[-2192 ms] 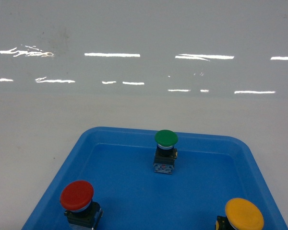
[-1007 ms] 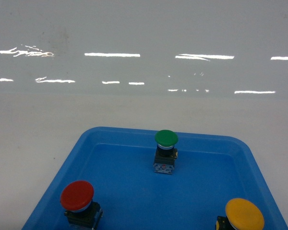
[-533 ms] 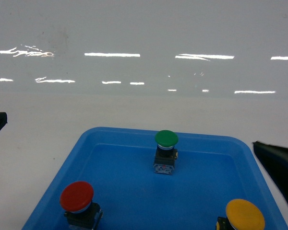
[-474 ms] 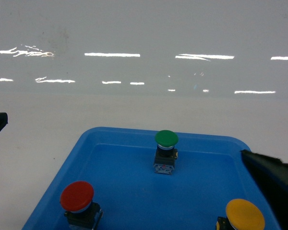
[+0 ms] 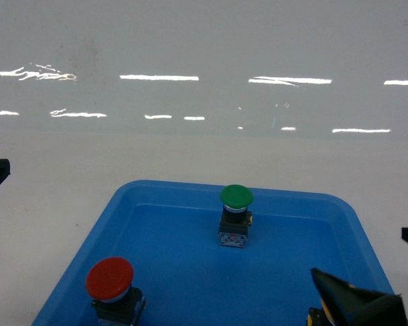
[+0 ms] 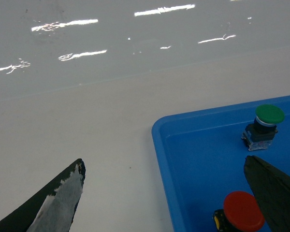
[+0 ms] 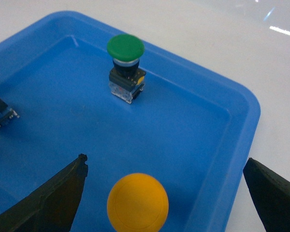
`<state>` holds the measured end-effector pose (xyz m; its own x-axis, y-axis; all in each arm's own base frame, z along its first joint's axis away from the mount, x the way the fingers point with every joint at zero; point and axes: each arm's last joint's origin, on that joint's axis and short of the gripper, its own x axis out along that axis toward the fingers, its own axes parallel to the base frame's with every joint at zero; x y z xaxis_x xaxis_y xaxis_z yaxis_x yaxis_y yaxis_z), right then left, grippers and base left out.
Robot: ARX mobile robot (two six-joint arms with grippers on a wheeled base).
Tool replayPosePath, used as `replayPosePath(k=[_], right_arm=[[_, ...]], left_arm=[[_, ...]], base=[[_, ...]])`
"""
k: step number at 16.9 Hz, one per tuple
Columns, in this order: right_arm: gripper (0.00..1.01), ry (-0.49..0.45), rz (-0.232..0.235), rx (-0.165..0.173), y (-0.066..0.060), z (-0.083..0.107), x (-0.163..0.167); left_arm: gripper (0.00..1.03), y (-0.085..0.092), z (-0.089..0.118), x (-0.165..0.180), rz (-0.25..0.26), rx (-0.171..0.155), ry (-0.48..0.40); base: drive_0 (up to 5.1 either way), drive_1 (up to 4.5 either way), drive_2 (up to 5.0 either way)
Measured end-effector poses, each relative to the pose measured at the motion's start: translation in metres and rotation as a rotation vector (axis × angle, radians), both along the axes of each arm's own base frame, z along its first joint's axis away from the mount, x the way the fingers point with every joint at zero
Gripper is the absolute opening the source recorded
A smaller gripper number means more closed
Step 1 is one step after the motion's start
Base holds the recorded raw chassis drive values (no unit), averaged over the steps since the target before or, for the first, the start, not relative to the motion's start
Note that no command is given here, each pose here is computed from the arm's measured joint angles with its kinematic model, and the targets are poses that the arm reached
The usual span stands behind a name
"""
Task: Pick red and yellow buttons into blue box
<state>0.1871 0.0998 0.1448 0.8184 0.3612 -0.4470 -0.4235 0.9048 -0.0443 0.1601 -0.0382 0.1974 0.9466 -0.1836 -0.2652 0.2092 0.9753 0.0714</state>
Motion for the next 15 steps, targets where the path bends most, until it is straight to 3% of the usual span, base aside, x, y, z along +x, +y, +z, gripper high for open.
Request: replayPosePath(k=[7,9,13,15], right_arm=[[0.98,0.097,0.037,-0.034,0.013,-0.022,0.027],[0.98,0.126,0.031,-0.038,0.014,-0.027,0.031],[0.98,0.140,0.033,-0.013,0.014,-0.031,0.032],[0.93,0.187,0.037,-0.040,0.011,-0.048,0.025]], left_arm=[[0.98,0.000,0.000,0.000,0.000,0.000,0.000],[0.98,0.000,0.000,0.000,0.000,0.000,0.000],[0.98,0.000,0.000,0.000,0.000,0.000,0.000],[0.98,0.000,0.000,0.000,0.000,0.000,0.000]], base=[[0.0,0.00,0.0],[0.0,0.00,0.0],[0.0,0.00,0.0],[0.0,0.00,0.0]])
